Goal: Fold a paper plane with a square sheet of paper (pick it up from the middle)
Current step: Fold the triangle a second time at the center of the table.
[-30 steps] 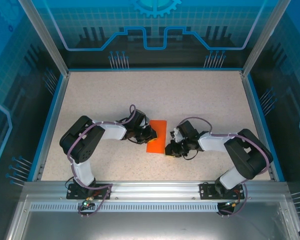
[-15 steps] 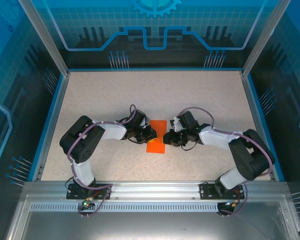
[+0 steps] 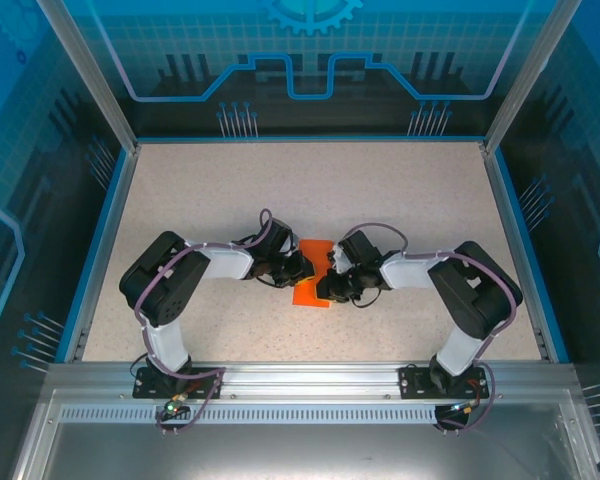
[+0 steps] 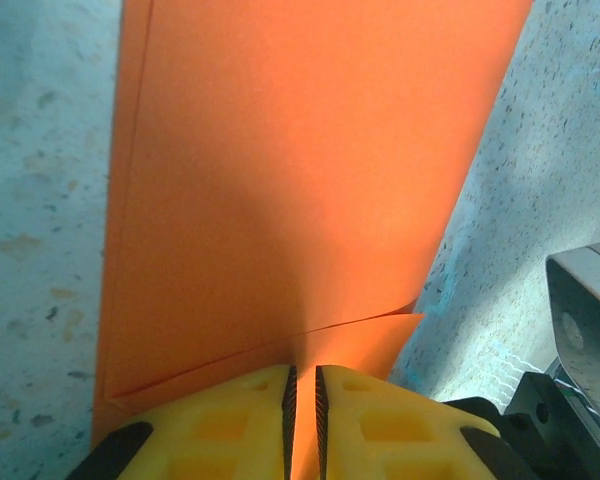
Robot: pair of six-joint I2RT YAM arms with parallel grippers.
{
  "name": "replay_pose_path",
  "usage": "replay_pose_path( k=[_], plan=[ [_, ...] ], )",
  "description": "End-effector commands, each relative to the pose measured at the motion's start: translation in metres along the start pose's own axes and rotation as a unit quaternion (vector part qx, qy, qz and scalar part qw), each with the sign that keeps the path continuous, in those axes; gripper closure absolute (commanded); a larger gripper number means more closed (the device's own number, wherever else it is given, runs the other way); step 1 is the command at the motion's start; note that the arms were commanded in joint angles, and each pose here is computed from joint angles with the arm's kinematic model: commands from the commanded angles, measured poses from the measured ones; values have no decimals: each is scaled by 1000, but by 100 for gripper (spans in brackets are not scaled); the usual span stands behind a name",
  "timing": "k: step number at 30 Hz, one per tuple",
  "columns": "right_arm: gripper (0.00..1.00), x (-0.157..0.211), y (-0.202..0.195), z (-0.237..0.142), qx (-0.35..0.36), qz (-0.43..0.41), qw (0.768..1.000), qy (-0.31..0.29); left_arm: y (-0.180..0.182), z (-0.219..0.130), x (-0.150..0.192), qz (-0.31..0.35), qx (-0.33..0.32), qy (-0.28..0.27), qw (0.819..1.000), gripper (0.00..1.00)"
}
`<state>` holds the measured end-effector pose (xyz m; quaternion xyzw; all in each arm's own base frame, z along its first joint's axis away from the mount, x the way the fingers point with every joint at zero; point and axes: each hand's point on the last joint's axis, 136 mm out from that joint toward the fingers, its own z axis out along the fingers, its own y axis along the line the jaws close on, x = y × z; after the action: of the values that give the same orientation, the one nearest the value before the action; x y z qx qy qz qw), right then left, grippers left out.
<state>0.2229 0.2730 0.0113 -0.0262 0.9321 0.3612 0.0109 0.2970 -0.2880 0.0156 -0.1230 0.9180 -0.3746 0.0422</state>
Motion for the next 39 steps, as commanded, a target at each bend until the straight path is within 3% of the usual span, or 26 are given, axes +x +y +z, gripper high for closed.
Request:
replay_pose_path(
  k=[1, 8, 15, 18, 28, 39],
  plan=[
    [83, 37, -24, -3, 28, 33, 998, 38, 13, 0, 1, 2, -30, 0, 1000, 83],
    [80, 53, -36, -23, 40, 39, 998, 29, 11, -1, 1, 3, -26, -1, 1000, 83],
    [68, 7, -32, -55, 39, 42, 996, -72, -6, -9, -1, 14, -5, -4, 1000, 82],
    [66, -14, -23, -58, 23, 40, 995, -88, -14, -12, -3, 23, -4, -2, 1000, 81],
    [62, -42, -11, -40, -2, 46, 996, -82, -33, -19, -10, 38, 11, -9, 999, 77],
    [63, -46, -12, -26, -8, 49, 997, -66, -21, -14, -8, 34, -7, -5, 999, 77]
  ],
)
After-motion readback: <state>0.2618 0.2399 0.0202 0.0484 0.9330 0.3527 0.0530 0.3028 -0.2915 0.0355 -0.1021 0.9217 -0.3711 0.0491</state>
